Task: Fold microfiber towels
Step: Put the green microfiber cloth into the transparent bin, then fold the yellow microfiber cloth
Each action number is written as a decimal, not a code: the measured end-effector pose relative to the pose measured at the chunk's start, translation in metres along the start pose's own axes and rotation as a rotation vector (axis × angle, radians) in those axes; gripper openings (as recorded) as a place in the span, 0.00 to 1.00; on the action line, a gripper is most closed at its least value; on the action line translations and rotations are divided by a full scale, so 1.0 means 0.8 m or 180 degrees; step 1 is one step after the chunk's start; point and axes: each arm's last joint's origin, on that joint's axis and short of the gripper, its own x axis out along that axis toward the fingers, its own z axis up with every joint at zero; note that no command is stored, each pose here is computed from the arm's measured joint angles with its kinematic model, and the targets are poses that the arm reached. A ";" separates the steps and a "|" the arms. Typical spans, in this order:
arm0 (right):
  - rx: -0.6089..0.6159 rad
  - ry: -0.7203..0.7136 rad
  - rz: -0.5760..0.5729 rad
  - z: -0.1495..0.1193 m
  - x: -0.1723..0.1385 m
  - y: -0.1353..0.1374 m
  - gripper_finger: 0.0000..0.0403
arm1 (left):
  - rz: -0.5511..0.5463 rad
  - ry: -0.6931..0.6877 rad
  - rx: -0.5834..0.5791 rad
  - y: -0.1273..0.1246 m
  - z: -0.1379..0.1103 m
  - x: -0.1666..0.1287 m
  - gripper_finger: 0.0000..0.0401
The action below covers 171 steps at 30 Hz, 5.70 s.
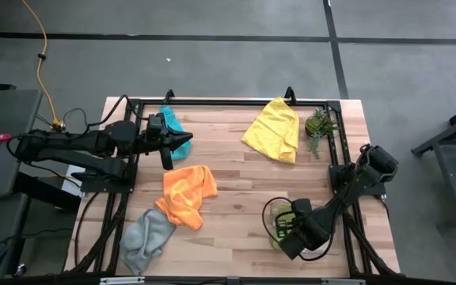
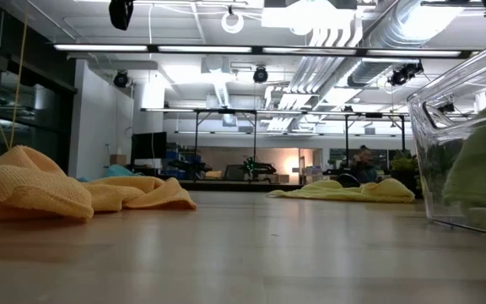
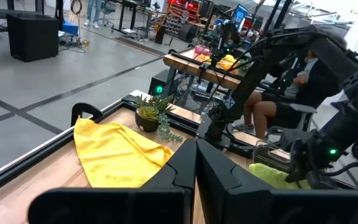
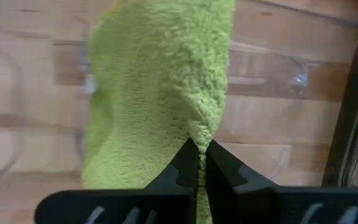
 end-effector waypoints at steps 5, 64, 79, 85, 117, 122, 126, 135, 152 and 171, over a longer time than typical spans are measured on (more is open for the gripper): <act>0.0038 0.0109 -0.0238 0.000 0.027 -0.007 0.00 | 0.0000 -0.0001 0.0000 0.000 0.000 0.000 0.00; -0.1726 -0.2187 0.3456 0.211 -0.026 -0.016 0.47 | -0.0212 0.0076 -0.0175 -0.003 -0.001 0.000 0.00; -0.2195 -0.3157 0.3541 0.244 -0.019 -0.012 0.47 | 0.0012 0.0073 0.0140 -0.001 -0.005 0.007 0.26; -0.2161 -0.3203 0.3589 0.246 -0.022 -0.012 0.47 | -0.0018 0.0150 0.0225 -0.003 -0.010 0.015 0.36; -0.1766 -0.3207 0.3455 0.269 -0.019 -0.014 0.47 | 0.0506 0.0713 0.0273 0.059 -0.032 0.134 0.35; -0.1753 -0.3200 0.3463 0.269 -0.019 -0.014 0.47 | 0.0708 0.1232 0.0133 0.074 -0.061 0.176 0.35; -0.1725 -0.3181 0.3480 0.269 -0.020 -0.014 0.47 | 0.0514 0.1457 0.0074 0.075 -0.071 0.189 0.34; -0.1650 -0.3194 0.3453 0.270 -0.019 -0.014 0.47 | 0.0519 0.0777 0.0407 0.063 0.002 0.133 0.08; -0.1659 -0.3109 0.3321 0.276 -0.013 0.003 0.37 | 0.0138 -0.0853 -0.0031 0.050 -0.007 -0.055 0.00; -0.1544 -0.1238 0.0821 0.436 0.079 0.101 0.00 | 0.0422 -0.0723 -0.0269 0.051 -0.023 -0.044 0.00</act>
